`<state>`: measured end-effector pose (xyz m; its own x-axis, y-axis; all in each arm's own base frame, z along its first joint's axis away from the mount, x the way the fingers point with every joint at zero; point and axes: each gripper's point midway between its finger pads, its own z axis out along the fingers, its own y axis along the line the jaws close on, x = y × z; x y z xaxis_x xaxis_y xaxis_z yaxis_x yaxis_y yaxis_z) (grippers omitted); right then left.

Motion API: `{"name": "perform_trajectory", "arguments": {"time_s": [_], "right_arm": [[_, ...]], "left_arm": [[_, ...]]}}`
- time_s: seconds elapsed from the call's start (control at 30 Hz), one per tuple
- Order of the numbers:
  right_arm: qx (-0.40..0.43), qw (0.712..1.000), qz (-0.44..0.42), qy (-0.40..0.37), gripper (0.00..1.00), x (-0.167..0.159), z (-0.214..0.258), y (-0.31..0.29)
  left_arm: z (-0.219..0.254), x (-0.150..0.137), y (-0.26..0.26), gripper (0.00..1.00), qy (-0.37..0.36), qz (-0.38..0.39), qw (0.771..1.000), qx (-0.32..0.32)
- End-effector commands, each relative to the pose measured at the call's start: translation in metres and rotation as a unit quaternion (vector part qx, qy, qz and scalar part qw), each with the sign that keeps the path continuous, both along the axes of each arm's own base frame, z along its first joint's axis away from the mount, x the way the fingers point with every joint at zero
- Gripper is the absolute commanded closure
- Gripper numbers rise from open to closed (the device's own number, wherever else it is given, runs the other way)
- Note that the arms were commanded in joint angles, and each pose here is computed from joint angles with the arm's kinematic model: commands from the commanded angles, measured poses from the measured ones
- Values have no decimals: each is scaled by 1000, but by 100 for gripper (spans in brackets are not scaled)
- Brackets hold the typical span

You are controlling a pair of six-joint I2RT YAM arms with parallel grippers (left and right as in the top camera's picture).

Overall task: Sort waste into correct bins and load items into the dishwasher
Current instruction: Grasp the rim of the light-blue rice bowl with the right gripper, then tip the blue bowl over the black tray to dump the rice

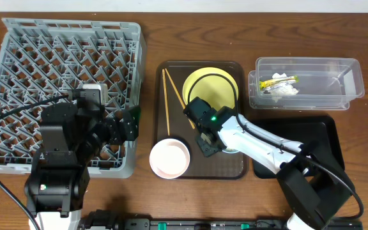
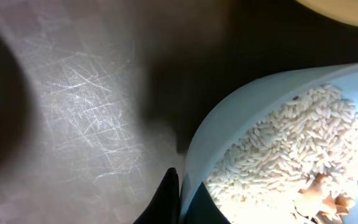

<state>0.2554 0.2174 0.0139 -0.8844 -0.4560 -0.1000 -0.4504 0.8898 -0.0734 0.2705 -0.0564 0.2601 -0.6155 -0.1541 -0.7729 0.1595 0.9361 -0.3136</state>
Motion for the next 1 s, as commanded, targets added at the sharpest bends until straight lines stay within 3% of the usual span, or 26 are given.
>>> {"name": "perform_trajectory", "arguments": {"time_s": [0.0, 0.13, 0.3, 0.43, 0.6, 0.7, 0.97], "right_arm": [[-6, 999, -31, -11, 99, 3, 3, -5], [27, 999, -20, 9, 99, -3, 13, 7], [195, 979, 17, 56, 99, -17, 61, 52], [263, 963, -14, 51, 99, -7, 96, 47], [335, 935, -90, 74, 99, 10, 128, 16], [388, 902, -153, 113, 99, 16, 142, -4], [389, 847, -336, 136, 99, 35, 129, -92]], "left_arm": [[8, 0, -1, 3, -7, -2, 1000, -6], [8, 0, -1, 3, -7, -2, 1000, -6], [8, 0, -1, 3, -7, -2, 1000, -6], [8, 0, -1, 3, -7, -2, 1000, -6], [8, 0, -1, 3, -7, -2, 1000, -6], [8, 0, -1, 3, -7, -2, 1000, -6], [8, 0, -1, 3, -7, -2, 1000, -6]]}}
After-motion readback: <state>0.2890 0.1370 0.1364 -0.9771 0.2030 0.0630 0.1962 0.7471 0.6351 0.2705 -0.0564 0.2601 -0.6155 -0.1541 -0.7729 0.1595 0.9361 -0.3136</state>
